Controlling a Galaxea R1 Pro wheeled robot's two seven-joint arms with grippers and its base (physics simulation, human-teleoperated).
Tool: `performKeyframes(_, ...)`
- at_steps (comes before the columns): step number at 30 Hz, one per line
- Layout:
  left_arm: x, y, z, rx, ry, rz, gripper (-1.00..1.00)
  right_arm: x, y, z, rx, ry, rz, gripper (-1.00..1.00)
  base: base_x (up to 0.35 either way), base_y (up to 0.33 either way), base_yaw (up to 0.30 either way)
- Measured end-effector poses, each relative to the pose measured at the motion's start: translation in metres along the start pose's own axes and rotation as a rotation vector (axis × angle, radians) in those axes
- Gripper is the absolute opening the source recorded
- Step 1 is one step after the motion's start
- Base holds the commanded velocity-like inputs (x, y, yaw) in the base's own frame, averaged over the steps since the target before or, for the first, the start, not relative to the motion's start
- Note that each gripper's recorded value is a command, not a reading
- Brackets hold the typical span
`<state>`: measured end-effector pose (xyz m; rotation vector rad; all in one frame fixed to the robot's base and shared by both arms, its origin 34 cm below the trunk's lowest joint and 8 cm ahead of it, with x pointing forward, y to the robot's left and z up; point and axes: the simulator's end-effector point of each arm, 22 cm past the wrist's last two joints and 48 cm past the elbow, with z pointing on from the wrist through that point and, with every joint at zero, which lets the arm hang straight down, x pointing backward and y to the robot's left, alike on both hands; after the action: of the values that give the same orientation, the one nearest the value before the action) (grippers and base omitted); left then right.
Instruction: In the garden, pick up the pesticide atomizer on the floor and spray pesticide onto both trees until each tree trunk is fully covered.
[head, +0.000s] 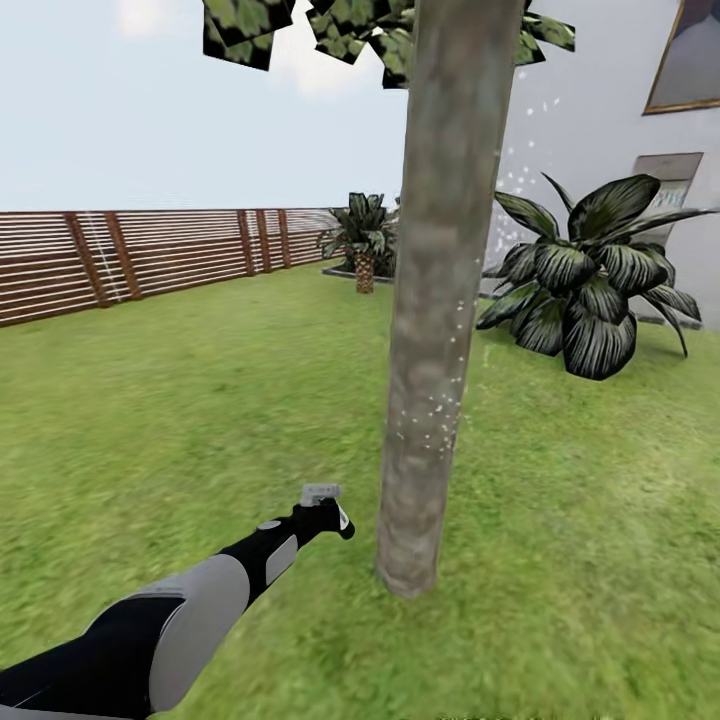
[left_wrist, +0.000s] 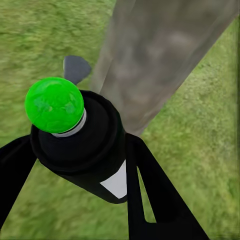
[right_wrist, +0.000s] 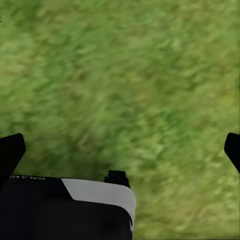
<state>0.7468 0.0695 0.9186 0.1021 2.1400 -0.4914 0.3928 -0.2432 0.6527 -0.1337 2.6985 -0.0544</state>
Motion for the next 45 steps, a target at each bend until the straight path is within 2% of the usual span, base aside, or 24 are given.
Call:
performKeyframes(9,0.004,0.001,0.002,-0.001,0.006,-0.002,-1.00,0.003,0.000,0.001,-0.001,0.007,0.000,1.00,0.079,0.322,-0.294)
performKeyframes(18,0.005,0.002,0.003,-0.002,0.007,-0.003,-1.00,0.004,0.000,0.001,0.000,0.009,0.001,1.00,0.070,0.037,-0.097)
performKeyframes(21,0.004,0.002,0.003,-0.001,0.035,-0.003,-1.00,0.004,-0.001,0.001,0.001,0.008,0.002,1.00,0.002,0.001,-0.003)
performKeyframes(23,-0.014,0.002,0.003,-0.004,0.073,-0.013,-1.00,0.004,-0.001,0.001,0.002,0.007,0.002,1.00,0.000,0.000,-0.001)
performKeyframes(24,-0.030,0.001,0.000,-0.005,0.135,-0.021,-1.00,0.004,-0.001,0.001,0.001,0.008,0.002,1.00,0.000,0.000,0.000)
performKeyframes(25,-0.056,0.000,-0.004,-0.004,0.112,-0.025,-1.00,0.004,-0.001,0.001,0.002,0.006,0.002,1.00,0.000,0.000,0.000)
performKeyframes(27,-0.065,0.000,-0.006,-0.005,0.123,-0.024,-1.00,0.004,-0.001,0.001,0.002,0.007,0.002,1.00,0.000,0.000,0.000)
performKeyframes(30,-0.101,-0.004,-0.017,-0.002,0.107,-0.020,-1.00,0.004,-0.001,0.001,0.002,0.007,0.003,1.00,0.000,0.000,0.000)
performKeyframes(35,-0.140,-0.009,-0.031,0.003,0.074,-0.013,-1.00,0.004,-0.001,0.001,0.002,0.006,0.002,1.00,0.000,0.000,0.000)
performKeyframes(38,-0.141,-0.011,-0.035,0.004,0.100,-0.018,-1.00,0.003,-0.001,0.001,0.003,0.006,0.003,1.00,0.000,0.000,0.000)
performKeyframes(39,-0.138,-0.012,-0.038,0.005,0.136,-0.026,-1.00,0.003,-0.002,0.001,0.004,0.005,0.003,1.00,0.000,0.000,0.000)
performKeyframes(40,-0.142,-0.014,-0.041,0.008,0.144,-0.028,-1.00,0.003,-0.002,0.001,0.004,0.005,0.003,1.00,0.000,0.000,0.000)
performKeyframes(43,-0.162,-0.018,-0.048,0.013,0.130,-0.023,-1.00,0.003,-0.002,0.001,0.005,0.005,0.003,1.00,0.000,0.000,0.000)
performKeyframes(45,-0.184,-0.025,-0.057,0.020,0.149,-0.020,-1.00,0.003,-0.002,0.001,0.005,0.005,0.004,1.00,0.000,0.000,0.000)
